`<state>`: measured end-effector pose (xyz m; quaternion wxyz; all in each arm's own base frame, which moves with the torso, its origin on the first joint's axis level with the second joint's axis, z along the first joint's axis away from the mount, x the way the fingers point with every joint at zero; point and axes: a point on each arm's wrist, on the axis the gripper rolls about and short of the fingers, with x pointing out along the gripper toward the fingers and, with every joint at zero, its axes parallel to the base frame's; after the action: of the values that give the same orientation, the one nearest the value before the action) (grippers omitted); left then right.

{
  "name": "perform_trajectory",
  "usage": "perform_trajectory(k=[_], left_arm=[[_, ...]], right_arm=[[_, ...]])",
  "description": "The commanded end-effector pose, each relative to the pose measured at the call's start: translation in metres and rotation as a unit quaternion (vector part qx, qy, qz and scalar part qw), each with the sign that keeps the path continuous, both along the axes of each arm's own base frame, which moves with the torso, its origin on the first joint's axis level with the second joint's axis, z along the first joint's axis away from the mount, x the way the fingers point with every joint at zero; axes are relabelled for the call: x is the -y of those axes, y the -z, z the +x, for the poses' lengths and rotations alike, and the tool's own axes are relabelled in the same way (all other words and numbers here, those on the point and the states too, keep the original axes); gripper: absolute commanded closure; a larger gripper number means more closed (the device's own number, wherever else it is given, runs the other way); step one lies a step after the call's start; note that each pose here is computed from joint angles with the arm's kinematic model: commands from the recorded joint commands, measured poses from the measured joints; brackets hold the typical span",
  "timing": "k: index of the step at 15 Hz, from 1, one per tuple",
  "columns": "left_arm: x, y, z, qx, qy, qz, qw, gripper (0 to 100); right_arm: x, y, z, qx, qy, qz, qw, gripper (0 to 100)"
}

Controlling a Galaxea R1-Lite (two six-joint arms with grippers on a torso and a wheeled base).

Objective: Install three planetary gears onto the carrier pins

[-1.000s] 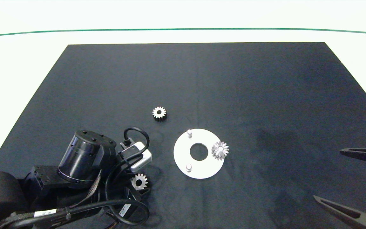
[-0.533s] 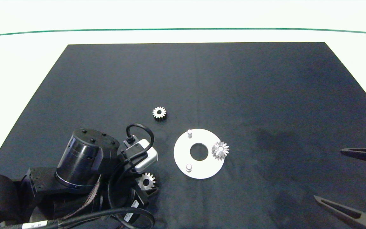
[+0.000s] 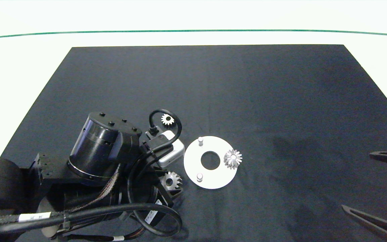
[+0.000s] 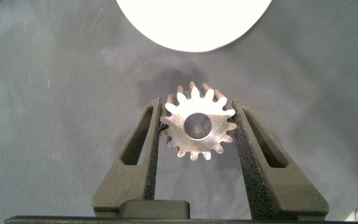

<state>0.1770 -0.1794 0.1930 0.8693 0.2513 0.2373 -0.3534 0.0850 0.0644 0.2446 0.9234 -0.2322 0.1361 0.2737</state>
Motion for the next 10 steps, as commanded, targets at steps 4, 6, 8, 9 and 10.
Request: perform_trajectory(k=[4,6,8,9,10], left_arm=[[0.042,0.003,0.016,0.008,0.001,0.013,0.9999,81],[0.05,0.003,0.018,0.012,0.002,0.015,0.9998,81],[0.054,0.002,0.022,0.015,-0.003,0.016,0.9997,81],[0.054,0.001,0.022,0.015,-0.005,0.018,0.9997,81],[0.054,-0.002,0.022,0.012,-0.004,0.024,0.9996,81]], right_arm=[[0.01,-0.006,-0.012,0.026,-0.003,0.015,0.9995,0],[0.013,-0.008,-0.016,0.036,-0.005,0.014,0.9992,0],[0.014,-0.008,-0.017,0.038,-0.005,0.015,0.9991,0],[0.013,-0.008,-0.017,0.038,-0.005,0.015,0.9992,0],[0.013,-0.007,-0.017,0.037,-0.005,0.014,0.9992,0]])
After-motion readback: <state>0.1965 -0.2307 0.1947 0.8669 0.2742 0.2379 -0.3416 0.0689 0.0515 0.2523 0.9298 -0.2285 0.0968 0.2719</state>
